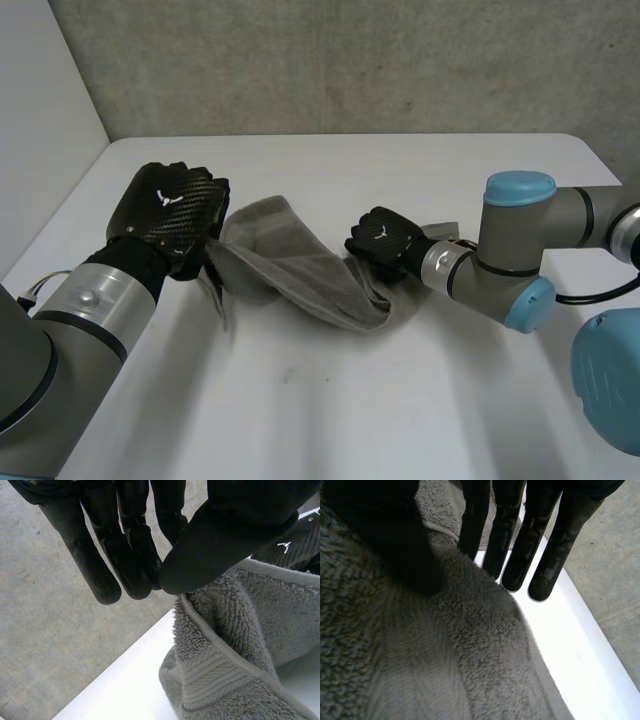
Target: Fold the towel.
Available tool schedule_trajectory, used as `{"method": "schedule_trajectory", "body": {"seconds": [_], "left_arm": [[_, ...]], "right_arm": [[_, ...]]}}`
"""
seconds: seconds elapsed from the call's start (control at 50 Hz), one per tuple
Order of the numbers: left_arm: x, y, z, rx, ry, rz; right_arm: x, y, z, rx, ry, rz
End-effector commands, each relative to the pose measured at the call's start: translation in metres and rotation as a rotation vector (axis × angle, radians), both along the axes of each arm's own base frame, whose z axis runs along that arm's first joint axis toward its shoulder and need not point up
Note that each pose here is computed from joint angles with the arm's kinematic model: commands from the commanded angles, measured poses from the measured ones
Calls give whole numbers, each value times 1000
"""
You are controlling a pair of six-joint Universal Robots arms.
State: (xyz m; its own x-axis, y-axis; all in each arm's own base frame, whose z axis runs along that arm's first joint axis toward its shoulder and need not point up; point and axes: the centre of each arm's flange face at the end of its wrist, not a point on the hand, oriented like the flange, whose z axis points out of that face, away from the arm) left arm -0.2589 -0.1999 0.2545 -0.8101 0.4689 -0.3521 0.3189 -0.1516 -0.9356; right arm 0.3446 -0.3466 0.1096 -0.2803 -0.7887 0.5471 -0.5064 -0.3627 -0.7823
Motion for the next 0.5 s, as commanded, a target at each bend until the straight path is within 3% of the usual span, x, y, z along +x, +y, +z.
{"method": "schedule_trajectory", "body": {"seconds": [0.02,0.22,0.32,0.42,0.5], "left_arm": [[0,0,0,-1,0,-1],[2,-2,12,-36,19,10],[10,-9,40,-118,63,44],[29,-20,91,-266,130,120],[36,-23,112,-321,159,143]], "right_arm": [[1,-3,28,-92,-6,-16],[-17,4,105,-175,-75,-125],[-50,5,154,-174,-161,-218],[-108,19,233,-211,-267,-383],[-134,36,260,-212,-260,-453]]}}
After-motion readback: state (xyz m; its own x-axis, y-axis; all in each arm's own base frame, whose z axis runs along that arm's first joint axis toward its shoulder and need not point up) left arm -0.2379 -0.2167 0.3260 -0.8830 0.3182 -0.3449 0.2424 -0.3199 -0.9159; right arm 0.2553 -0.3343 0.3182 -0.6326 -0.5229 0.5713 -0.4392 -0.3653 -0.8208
